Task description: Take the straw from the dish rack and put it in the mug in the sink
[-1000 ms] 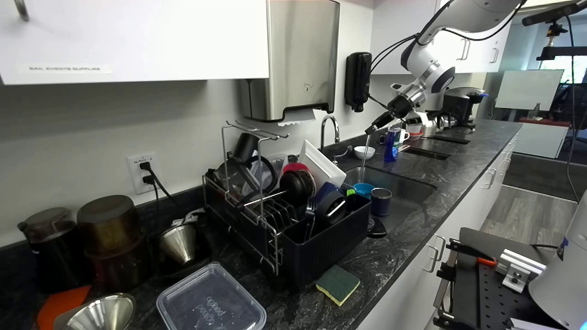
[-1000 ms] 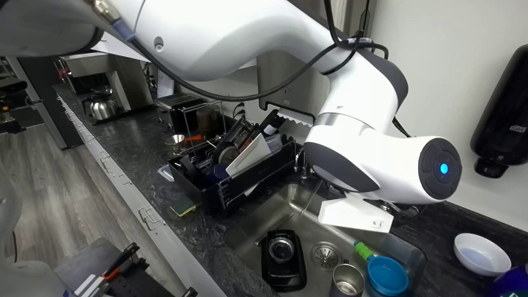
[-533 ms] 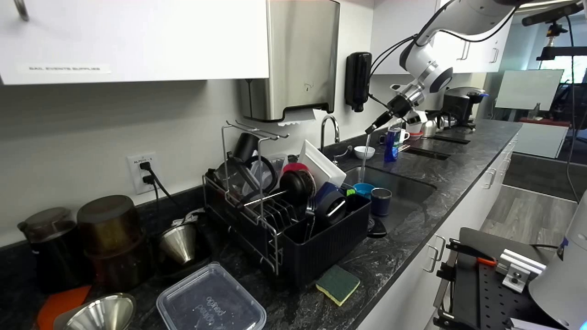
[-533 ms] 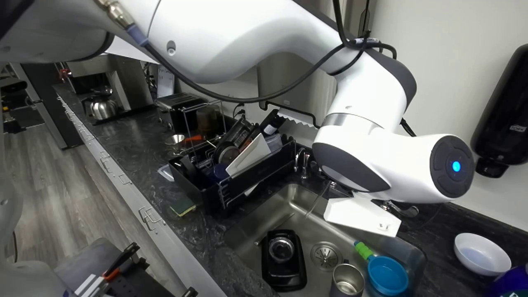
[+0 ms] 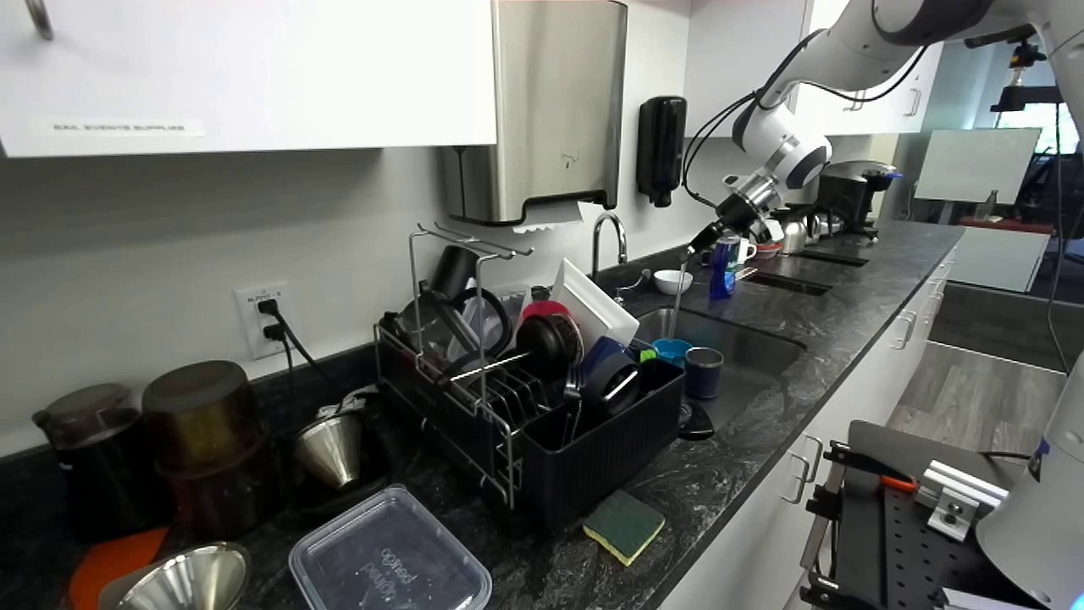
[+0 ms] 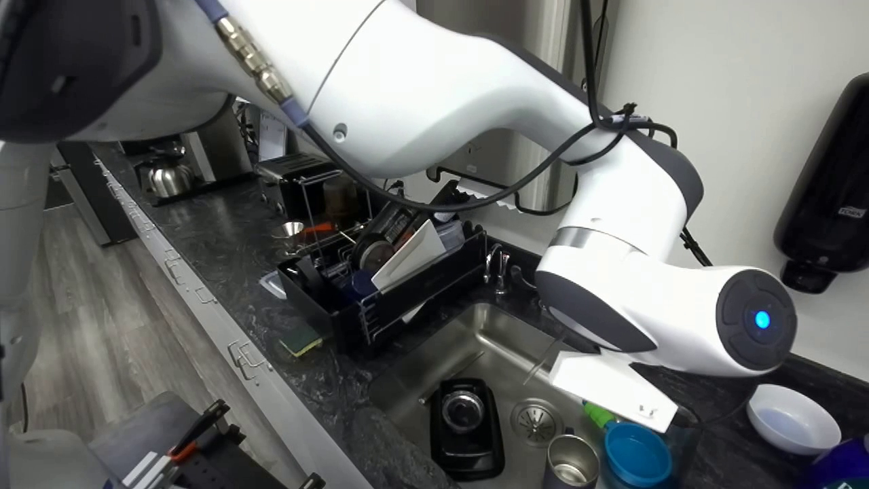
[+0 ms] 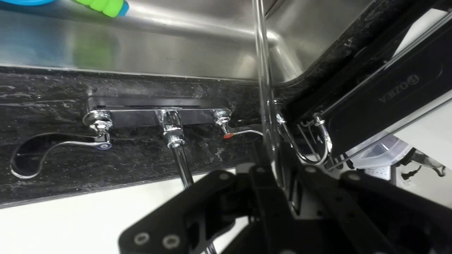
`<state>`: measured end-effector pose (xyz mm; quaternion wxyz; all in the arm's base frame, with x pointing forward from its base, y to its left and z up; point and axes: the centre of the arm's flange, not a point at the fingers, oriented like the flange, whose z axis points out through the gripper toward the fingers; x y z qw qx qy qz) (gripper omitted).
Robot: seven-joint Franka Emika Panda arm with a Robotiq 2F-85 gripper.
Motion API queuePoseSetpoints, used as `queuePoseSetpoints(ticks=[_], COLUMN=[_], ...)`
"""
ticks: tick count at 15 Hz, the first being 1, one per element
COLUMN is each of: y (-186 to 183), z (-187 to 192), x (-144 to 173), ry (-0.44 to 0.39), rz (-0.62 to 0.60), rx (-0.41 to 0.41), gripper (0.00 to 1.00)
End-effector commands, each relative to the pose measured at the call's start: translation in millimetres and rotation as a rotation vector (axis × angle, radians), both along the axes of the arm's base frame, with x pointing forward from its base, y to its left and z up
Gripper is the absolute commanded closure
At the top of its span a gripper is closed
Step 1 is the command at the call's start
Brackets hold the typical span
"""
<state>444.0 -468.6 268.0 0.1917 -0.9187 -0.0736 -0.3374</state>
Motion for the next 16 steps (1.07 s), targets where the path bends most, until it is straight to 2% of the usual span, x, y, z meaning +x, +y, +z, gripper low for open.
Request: queuePoseSetpoints(ticks=[1, 9, 16], y=[-10.4, -29.2, -32.3], z=[-7.8, -8.4, -12.2], x=[2.3, -17.8, -25.5], ry=[-0.006, 0.006, 0.039], rz=[-0.087, -0.219, -0.272], rx=[-0.012, -0.103, -0.178], gripper=[0.97, 0.97, 0.97])
